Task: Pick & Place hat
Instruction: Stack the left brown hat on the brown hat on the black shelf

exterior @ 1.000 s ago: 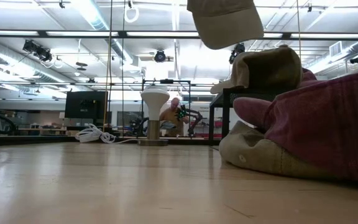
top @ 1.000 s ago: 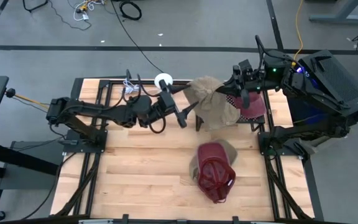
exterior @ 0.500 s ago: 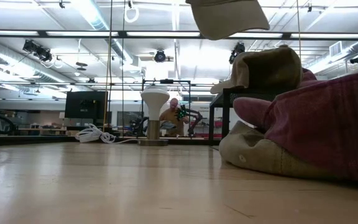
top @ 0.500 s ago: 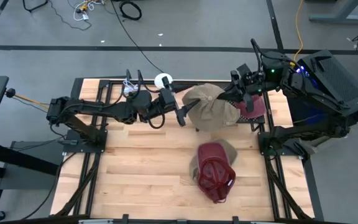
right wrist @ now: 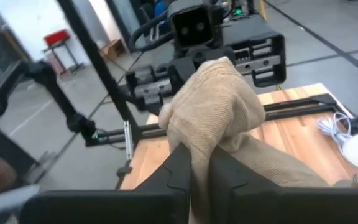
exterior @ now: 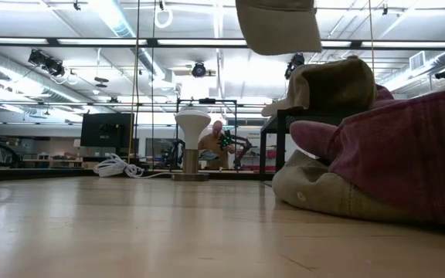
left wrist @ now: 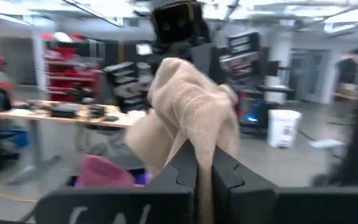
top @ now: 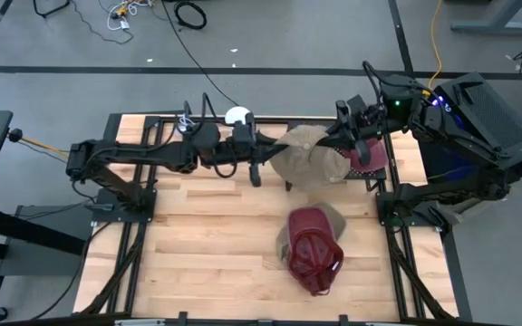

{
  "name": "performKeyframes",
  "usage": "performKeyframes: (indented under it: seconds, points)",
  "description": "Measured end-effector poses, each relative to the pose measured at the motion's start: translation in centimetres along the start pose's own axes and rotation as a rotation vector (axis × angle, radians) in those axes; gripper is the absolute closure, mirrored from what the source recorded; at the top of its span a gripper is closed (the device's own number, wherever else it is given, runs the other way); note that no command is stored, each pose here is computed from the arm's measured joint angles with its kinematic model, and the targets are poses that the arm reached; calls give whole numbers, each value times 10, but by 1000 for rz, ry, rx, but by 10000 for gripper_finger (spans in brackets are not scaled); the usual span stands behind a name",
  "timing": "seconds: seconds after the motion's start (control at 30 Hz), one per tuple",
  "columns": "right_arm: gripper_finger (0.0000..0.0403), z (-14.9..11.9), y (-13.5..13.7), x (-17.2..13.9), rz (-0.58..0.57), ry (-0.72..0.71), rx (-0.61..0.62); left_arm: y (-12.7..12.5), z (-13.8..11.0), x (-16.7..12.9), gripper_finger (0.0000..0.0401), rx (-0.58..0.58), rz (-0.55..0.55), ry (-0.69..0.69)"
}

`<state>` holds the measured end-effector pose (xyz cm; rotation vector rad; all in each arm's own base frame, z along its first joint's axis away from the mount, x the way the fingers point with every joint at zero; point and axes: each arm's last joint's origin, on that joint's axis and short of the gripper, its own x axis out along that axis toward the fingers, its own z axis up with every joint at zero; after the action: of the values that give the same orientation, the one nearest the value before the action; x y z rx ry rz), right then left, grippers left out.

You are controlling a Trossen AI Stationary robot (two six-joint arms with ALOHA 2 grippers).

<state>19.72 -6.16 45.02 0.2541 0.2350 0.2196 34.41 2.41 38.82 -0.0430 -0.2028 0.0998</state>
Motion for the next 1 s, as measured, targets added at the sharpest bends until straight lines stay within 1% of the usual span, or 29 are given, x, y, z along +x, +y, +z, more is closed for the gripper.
performKeyframes:
  seconds: [0.07,0.2,0.3,0.43,0.53,0.67,0.77,0.87,0.93,1.0]
  points:
    - [352,-1,1,0,21,12,-36,-1,2,-4,394,-40,-32,36]
    - [318,-4,0,0,13,38,-96,0,8,-18,394,-177,-25,129]
    - [278,-6,-1,0,-21,51,-144,2,18,-32,396,-286,-2,180]
    - [218,-4,-5,3,-61,44,-217,2,32,-51,396,-405,18,209]
    - [176,-3,-9,14,-47,33,-231,1,39,-60,397,-500,10,224]
    - [130,-5,-16,43,0,45,-275,-1,39,-63,396,-607,-40,265]
    - [106,-7,-20,66,36,38,-364,-2,36,-64,397,-654,-53,306]
    - [90,-7,-21,82,57,3,-438,-1,33,-65,397,-659,-22,339]
    - [83,-7,-22,92,33,-10,-455,-1,31,-65,396,-658,-6,349]
    - [80,-9,-25,100,-22,-9,-466,-1,31,-65,396,-657,-9,351]
